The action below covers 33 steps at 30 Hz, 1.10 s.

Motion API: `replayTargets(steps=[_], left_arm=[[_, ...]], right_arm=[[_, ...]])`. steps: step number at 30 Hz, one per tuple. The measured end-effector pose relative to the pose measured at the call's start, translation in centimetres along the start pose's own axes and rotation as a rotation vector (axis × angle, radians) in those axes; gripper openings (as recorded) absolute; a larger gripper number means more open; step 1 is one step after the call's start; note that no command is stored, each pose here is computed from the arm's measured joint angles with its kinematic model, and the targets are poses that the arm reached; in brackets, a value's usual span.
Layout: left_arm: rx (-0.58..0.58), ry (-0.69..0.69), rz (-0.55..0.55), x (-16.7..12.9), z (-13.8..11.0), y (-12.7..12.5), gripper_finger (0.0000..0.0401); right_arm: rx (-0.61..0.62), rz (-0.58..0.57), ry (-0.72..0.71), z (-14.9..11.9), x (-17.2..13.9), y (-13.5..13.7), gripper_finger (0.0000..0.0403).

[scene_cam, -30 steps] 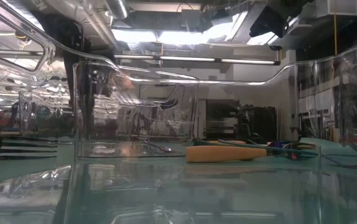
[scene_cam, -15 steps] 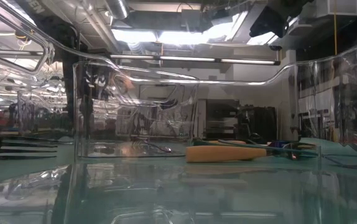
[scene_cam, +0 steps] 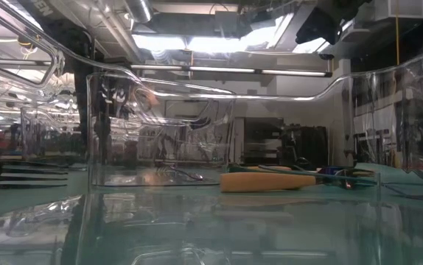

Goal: Sort silverware by color (type)
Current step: Put the black fork into the top transparent bin, then put the blue fork into the center transparent bin

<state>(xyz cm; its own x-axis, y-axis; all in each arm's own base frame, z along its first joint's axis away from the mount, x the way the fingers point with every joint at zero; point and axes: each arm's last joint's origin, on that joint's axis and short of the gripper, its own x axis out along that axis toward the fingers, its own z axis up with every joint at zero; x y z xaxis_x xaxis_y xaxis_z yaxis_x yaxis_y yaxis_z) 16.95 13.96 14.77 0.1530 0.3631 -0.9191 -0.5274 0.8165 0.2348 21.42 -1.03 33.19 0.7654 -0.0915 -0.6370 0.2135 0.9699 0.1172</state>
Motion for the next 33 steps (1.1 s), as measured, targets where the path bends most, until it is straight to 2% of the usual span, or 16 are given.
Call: replayTargets(steps=[17, 33], left_arm=[[-0.017, -0.001, 0.005, -0.1, 0.0, 0.0, 0.0057], [-0.039, -0.181, 0.013, -3.8, 0.1, 0.1, 0.0057]], right_arm=[[0.0, 0.0, 0.002, 0.0, 0.0, 0.0, 0.0064], [-0.007, -0.025, 0.121, -1.2, -0.1, -0.2, 0.0064]])
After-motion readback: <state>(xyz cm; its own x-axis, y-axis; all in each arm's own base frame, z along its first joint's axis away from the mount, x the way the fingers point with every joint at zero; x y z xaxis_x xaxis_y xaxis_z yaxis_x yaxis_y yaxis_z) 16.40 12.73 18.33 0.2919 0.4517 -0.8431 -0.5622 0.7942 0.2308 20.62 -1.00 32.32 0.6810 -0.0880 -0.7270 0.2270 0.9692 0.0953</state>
